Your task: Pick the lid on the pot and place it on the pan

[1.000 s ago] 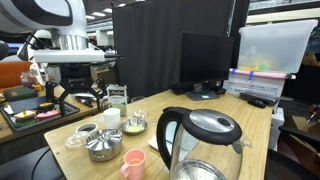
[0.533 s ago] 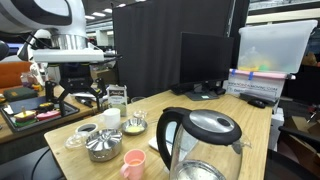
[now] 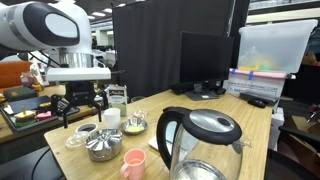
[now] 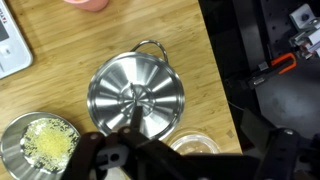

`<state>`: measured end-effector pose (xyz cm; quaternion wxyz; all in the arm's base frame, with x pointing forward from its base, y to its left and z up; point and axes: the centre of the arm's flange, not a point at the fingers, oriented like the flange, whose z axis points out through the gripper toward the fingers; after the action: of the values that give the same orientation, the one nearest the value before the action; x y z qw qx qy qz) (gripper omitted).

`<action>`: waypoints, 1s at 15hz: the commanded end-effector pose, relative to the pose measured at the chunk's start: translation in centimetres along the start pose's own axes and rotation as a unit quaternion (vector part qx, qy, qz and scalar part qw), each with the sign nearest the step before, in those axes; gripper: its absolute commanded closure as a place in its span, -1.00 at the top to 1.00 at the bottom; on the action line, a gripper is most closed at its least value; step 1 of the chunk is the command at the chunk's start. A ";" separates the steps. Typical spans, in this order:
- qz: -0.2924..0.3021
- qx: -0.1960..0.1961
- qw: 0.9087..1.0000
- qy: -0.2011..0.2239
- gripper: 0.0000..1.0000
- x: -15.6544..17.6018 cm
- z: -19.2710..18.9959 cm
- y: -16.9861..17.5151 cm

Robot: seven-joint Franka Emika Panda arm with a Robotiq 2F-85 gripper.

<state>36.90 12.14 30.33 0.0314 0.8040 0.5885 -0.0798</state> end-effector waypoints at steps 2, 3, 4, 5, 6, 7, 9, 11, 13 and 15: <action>-0.011 0.038 0.999 0.017 1.00 0.3 3.2 2.8; -0.012 0.045 0.999 0.017 1.00 0.3 3.8 3.2; -0.015 0.054 0.998 0.018 1.00 0.4 4.3 3.7; -0.017 0.060 0.998 0.020 1.00 0.5 4.7 4.1; -0.020 0.065 0.997 0.020 1.00 0.8 5.0 4.6; -0.021 0.068 0.997 0.020 1.00 1.0 5.2 4.9; -0.024 0.072 0.997 0.018 1.00 1.4 5.7 5.5; -0.026 0.075 0.997 0.014 1.00 1.7 6.1 5.9; -0.026 0.075 0.997 0.012 1.00 1.8 6.2 6.3; -0.026 0.074 0.997 0.013 0.77 1.8 6.1 6.5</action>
<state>42.29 11.11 23.94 -0.0342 0.7960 0.5941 -0.1107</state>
